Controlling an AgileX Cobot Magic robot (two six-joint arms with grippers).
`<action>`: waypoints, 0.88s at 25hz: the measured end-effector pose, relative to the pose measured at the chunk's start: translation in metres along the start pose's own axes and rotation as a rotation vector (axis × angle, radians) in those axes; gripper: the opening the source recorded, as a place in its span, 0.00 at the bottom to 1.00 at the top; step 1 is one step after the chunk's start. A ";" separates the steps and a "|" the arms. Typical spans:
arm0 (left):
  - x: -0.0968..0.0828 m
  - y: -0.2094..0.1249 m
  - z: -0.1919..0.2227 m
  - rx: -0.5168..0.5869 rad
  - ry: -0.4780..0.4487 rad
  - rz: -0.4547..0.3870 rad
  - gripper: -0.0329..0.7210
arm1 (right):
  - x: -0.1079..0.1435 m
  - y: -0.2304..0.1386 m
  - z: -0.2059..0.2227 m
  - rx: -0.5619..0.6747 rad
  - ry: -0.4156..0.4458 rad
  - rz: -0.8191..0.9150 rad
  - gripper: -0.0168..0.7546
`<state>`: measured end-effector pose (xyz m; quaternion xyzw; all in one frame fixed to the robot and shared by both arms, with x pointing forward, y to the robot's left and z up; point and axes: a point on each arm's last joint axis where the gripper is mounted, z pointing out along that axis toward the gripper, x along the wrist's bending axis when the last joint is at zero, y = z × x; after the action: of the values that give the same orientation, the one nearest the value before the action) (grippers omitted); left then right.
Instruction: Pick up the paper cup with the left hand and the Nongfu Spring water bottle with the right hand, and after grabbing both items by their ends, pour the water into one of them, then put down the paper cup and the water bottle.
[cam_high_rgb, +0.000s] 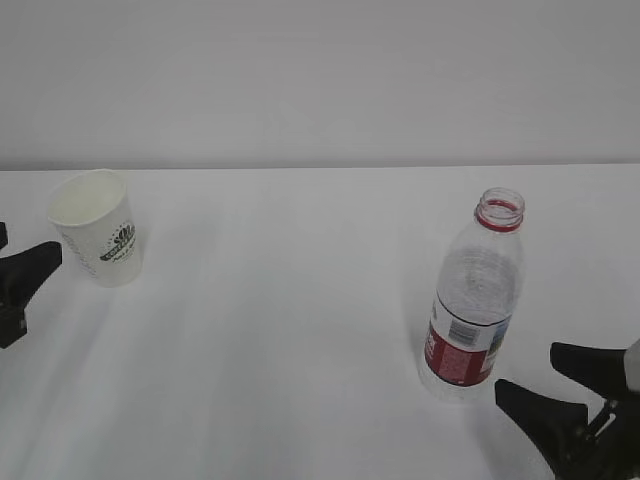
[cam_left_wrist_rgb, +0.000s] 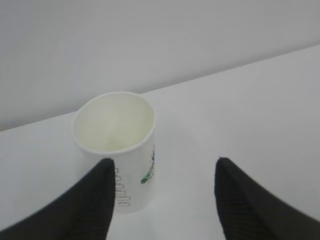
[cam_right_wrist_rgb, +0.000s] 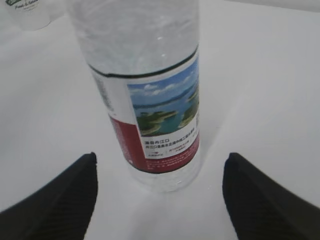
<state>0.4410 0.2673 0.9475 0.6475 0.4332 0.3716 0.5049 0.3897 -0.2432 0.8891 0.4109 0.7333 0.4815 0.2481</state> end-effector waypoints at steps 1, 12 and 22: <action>-0.001 -0.002 0.002 0.001 -0.010 -0.006 0.66 | 0.000 0.000 0.000 0.001 0.002 -0.006 0.78; -0.010 -0.038 0.002 0.069 -0.071 -0.101 0.66 | 0.000 0.000 0.000 -0.002 0.005 -0.030 0.78; -0.013 -0.038 0.002 0.068 -0.103 -0.091 0.66 | -0.002 0.000 0.017 0.009 0.064 -0.042 0.79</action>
<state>0.4310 0.2593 0.9094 0.6625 0.4479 0.2994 0.5204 0.4040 -0.2365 0.8821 0.3809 0.7514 0.4859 0.2328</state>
